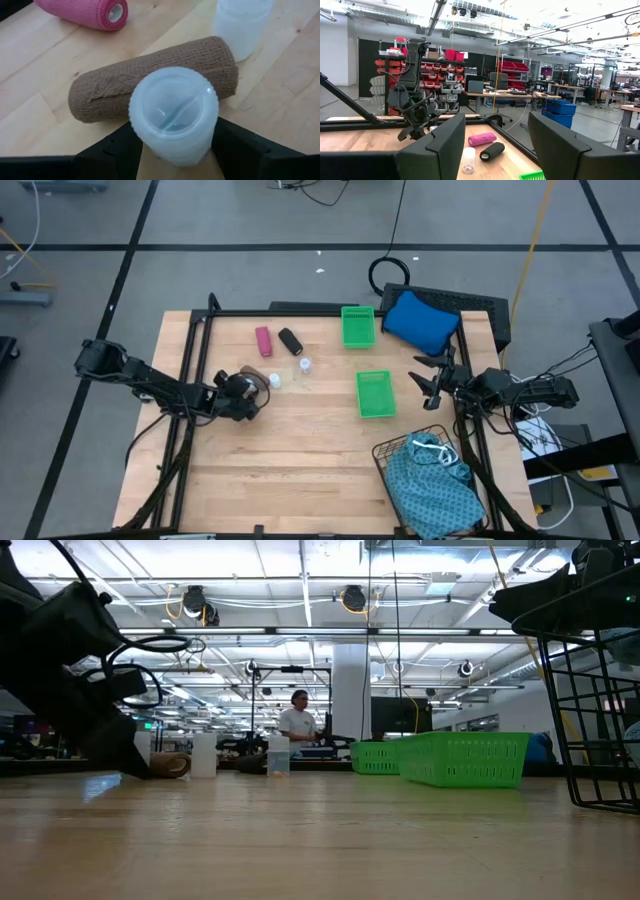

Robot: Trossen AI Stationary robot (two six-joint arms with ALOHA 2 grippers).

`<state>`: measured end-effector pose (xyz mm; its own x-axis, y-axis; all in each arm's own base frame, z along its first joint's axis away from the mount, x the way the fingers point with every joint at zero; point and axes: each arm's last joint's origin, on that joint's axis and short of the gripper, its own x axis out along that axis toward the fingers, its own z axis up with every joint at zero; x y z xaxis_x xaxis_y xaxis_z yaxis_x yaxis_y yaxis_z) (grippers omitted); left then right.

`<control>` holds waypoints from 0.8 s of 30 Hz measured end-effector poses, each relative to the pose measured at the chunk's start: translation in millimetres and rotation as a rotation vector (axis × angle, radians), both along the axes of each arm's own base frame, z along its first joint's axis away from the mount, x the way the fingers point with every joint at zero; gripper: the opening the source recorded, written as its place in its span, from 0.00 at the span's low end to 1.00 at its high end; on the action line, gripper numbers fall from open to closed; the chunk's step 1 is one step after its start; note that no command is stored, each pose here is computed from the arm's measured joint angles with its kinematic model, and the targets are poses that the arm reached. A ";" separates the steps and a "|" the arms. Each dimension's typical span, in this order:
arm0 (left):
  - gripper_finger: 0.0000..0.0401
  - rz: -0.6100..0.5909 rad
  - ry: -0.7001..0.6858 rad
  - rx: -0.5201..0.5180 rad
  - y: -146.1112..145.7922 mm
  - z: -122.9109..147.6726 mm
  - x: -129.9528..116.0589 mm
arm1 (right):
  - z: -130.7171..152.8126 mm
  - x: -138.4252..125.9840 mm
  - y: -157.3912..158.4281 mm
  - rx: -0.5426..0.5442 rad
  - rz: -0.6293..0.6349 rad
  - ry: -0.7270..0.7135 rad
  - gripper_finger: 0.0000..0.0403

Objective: Pick & Place Medicine items
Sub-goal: Put the left transparent pill bottle into the bottom green bin

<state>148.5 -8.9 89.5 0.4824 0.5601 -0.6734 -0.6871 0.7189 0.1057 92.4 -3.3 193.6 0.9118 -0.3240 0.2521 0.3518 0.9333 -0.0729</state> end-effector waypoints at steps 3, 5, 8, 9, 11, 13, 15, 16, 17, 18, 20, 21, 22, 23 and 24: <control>0.47 -0.006 -0.010 -0.001 -0.4 -0.1 1.7 | 0.0 0.0 0.0 0.000 0.000 0.000 0.51; 0.40 -0.008 -0.016 -0.002 -0.4 0.2 2.2 | 0.0 0.0 0.0 0.000 0.000 0.000 0.51; 0.36 -0.012 -0.029 -0.018 -0.7 1.7 2.4 | 0.0 0.0 0.0 0.008 0.003 -0.003 0.52; 0.36 -0.014 -0.038 -0.032 -1.0 2.6 2.6 | 0.0 0.0 0.0 0.018 0.005 -0.007 0.52; 0.36 -0.029 -0.063 -0.083 -2.4 6.6 4.6 | 0.9 -0.2 0.0 0.036 0.010 -0.022 0.51; 0.36 -0.059 -0.094 -0.134 -4.6 13.6 9.0 | 2.9 -0.9 -0.1 0.071 0.021 -0.057 0.51; 0.36 -0.090 -0.144 -0.172 -7.1 25.0 16.0 | 5.9 -1.9 -0.2 0.142 0.043 -0.115 0.51; 0.36 -0.107 -0.162 -0.182 -8.1 31.6 19.6 | 7.6 -2.5 -0.2 0.187 0.058 -0.149 0.51; 0.36 -0.126 -0.171 -0.189 -9.3 38.1 22.8 | 8.6 -2.9 -0.2 0.234 0.075 -0.177 0.51; 0.36 -0.144 -0.180 -0.188 -10.1 44.9 26.3 | 8.8 -3.0 -0.3 0.279 0.090 -0.196 0.51; 0.36 -0.185 -0.210 -0.169 -11.9 61.1 34.7 | 8.7 -2.9 -0.2 0.350 0.113 -0.220 0.51; 0.36 -0.204 -0.231 -0.156 -12.8 69.8 39.4 | 8.8 -2.9 -0.2 0.364 0.117 -0.225 0.52; 0.36 -0.223 -0.249 -0.141 -13.6 78.4 44.3 | 8.8 -3.0 -0.3 0.367 0.118 -0.226 0.52; 0.36 -0.244 -0.263 -0.123 -14.4 86.8 48.9 | 8.8 -3.0 -0.3 0.366 0.118 -0.225 0.52; 0.36 -0.264 -0.272 -0.106 -15.1 94.4 53.0 | 8.9 -3.0 -0.3 0.362 0.117 -0.226 0.52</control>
<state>201.5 -24.0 183.9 0.7698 0.3272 -0.5481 -0.4696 0.8718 -0.1391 89.4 -3.6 202.5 0.8826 -0.3262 0.3386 0.2119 0.9188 0.3329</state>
